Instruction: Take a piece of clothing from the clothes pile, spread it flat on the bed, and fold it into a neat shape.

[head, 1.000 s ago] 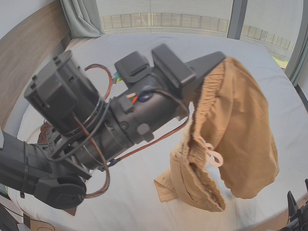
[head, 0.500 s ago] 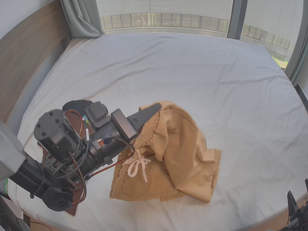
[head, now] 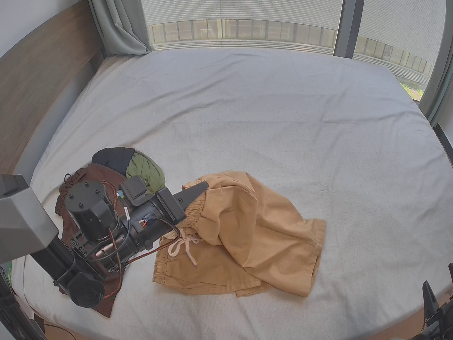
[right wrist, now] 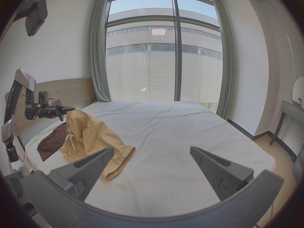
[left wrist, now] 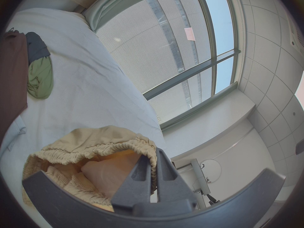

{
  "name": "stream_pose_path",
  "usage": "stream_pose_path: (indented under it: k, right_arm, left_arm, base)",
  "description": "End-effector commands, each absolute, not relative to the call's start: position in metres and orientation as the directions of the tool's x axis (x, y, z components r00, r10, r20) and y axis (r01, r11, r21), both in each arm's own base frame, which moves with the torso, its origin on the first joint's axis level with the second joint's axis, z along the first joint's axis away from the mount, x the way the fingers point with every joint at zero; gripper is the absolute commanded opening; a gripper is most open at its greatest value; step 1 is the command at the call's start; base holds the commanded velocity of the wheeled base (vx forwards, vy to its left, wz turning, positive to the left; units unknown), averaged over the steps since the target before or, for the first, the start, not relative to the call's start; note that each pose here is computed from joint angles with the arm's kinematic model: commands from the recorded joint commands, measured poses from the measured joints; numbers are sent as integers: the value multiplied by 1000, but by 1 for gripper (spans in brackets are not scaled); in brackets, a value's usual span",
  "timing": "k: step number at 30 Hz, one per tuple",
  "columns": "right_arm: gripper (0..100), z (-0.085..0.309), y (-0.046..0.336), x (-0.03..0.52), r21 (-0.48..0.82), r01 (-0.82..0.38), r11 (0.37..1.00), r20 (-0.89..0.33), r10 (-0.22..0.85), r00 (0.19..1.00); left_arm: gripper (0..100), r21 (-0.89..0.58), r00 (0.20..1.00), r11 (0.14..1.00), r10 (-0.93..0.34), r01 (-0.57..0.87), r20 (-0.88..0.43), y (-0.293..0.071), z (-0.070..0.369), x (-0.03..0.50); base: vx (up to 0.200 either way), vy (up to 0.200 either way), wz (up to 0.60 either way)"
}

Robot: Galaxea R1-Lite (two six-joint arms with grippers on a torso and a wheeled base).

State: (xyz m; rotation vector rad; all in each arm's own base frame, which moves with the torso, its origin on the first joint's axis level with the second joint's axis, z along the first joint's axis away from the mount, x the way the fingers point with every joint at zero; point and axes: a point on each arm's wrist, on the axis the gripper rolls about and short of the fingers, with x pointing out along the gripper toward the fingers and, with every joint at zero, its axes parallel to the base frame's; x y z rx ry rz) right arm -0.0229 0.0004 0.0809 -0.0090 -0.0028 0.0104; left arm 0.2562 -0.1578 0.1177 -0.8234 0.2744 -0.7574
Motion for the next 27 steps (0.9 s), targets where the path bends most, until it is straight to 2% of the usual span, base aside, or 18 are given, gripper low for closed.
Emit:
stream_pose_path:
  k: [1,22,27]
  right_arm:
    - [100,76,0,-22,-11,-11,1000,-8,11,1000]
    - [100,76,0,-23,-12,-9,1000,2,9,1000]
    - [100,76,0,-23,-12,-12,1000,2,12,1000]
  left_arm:
    - [0,-748,724,454,-688,485,52,-153,115,260]
    - [0,-742,803,513,-594,432,57,-120,117,276]
    - [0,-721,818,557,-574,412,24,-112,109,277]
  base:
    - [0,0,0]
    - [0,0,0]
    - [0,0,0]
